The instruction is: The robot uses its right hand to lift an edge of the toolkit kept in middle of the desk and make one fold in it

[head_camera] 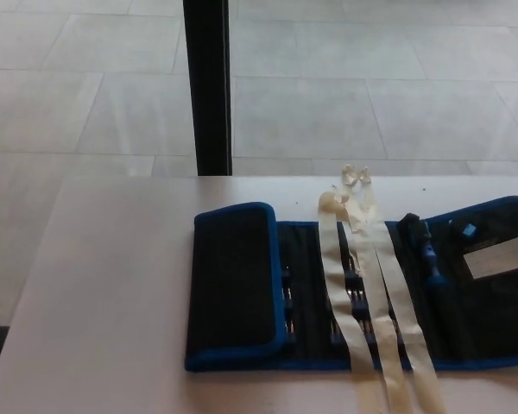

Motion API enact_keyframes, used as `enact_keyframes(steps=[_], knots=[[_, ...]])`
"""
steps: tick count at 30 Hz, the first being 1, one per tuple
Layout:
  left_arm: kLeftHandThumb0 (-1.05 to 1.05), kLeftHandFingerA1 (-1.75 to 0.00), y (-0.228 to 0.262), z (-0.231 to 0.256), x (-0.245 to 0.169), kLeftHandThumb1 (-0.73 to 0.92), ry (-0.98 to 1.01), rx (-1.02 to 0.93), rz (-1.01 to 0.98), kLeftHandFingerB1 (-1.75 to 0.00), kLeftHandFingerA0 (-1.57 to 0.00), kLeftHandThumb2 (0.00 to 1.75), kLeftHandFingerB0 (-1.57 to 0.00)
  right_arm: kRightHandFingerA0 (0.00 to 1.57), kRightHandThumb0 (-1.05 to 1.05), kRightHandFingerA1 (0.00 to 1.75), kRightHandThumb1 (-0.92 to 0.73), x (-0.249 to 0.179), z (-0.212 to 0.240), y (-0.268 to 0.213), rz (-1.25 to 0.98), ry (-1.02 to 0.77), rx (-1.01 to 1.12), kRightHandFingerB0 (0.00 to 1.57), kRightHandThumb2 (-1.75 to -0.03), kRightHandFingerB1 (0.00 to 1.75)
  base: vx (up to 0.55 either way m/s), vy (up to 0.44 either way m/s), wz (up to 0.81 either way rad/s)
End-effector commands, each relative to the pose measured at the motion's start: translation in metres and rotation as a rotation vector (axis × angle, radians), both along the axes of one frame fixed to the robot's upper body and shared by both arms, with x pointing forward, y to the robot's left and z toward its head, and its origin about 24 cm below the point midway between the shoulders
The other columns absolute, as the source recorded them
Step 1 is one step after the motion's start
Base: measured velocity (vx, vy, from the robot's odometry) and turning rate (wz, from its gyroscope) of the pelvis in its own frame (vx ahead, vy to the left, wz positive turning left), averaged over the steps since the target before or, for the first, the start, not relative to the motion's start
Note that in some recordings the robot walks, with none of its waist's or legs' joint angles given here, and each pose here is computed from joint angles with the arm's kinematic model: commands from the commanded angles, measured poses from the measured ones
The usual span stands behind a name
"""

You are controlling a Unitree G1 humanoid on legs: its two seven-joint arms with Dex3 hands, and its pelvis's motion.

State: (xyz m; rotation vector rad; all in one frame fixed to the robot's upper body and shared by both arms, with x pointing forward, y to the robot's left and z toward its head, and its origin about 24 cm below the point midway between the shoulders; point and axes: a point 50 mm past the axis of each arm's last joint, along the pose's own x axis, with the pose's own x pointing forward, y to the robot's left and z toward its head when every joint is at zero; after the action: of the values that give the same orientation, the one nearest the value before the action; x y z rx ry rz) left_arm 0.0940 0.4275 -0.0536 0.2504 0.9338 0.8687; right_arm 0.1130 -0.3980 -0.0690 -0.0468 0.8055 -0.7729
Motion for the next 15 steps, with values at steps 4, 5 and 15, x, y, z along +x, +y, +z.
enact_keyframes(steps=[4, 5, 15], knots=[[-0.47, -0.75, 0.015, 0.011, -0.01, 0.47, -0.048, 0.03, 0.137, -0.59, -0.73, 0.54, -0.62, 1.15, -0.55, 1.56, -0.58, 0.0, 0.052, -0.052, -0.423, -0.305, 0.007, 0.74, -0.61, 1.01, 0.0, 0.0, 0.0], [-0.47, -0.74, 0.015, 0.011, -0.01, 0.48, -0.044, 0.03, 0.131, -0.58, -0.72, 0.54, -0.61, 0.91, -0.55, 1.34, -0.6, 0.001, 0.058, -0.058, -0.501, -0.336, 0.02, 0.66, -0.59, 0.94, 0.0, 0.0, 0.0], [-0.48, -0.73, 0.015, 0.011, -0.013, 0.48, -0.042, 0.034, 0.129, -0.57, -0.75, 0.54, -0.67, 1.32, -0.7, 1.5, -0.62, 0.027, 0.123, -0.093, -0.613, -0.642, 0.047, 0.37, -0.9, 0.78, 0.0, 0.0, 0.0]])
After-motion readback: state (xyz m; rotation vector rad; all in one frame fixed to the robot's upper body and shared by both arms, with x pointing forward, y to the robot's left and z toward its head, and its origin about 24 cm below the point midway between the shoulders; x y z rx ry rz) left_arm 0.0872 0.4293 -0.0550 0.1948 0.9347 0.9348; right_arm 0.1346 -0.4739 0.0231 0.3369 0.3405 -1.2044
